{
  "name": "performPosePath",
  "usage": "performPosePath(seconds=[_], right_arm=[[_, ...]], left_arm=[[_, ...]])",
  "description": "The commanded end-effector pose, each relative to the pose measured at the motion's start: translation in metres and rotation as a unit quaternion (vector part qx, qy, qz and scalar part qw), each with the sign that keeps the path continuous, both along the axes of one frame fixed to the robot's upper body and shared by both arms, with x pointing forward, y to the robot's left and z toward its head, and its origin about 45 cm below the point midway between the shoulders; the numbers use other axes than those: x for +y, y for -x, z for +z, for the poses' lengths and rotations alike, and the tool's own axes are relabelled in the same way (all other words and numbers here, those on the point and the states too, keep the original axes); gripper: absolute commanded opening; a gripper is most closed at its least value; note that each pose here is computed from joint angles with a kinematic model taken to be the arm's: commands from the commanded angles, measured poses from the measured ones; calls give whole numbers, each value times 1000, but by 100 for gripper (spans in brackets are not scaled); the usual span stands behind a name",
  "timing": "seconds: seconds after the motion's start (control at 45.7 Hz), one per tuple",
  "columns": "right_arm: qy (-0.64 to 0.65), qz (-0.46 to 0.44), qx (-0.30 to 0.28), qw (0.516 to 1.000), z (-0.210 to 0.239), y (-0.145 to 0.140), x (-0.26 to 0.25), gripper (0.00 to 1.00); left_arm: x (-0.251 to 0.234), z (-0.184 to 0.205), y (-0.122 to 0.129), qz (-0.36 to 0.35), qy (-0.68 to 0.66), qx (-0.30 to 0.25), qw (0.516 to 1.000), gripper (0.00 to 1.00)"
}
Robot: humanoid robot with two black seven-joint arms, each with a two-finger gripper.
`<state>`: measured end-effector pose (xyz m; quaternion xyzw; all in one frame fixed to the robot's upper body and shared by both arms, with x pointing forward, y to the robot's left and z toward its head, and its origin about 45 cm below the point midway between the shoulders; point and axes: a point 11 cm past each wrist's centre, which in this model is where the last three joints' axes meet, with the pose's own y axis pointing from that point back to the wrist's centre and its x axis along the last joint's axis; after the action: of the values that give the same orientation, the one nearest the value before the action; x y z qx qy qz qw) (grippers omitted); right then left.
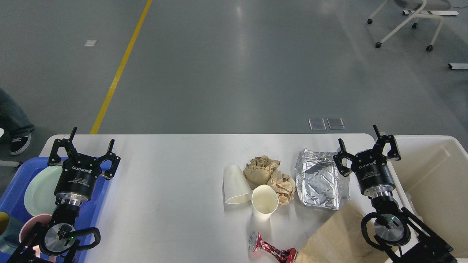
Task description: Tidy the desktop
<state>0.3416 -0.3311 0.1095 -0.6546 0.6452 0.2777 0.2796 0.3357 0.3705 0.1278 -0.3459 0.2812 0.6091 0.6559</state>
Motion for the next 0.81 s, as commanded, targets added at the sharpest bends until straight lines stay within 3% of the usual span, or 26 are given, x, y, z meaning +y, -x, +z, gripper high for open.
performPosePath(seconds=[0.0,0.788], right_arm=[[0,0,0,1000,0,0,0,100],[-20,-16,-11,1000,5,0,-7,100]], left_arm=[[1,1,-1,1,-1,-1,1000,96],[1,1,-1,0,-2,-1,1000,96]])
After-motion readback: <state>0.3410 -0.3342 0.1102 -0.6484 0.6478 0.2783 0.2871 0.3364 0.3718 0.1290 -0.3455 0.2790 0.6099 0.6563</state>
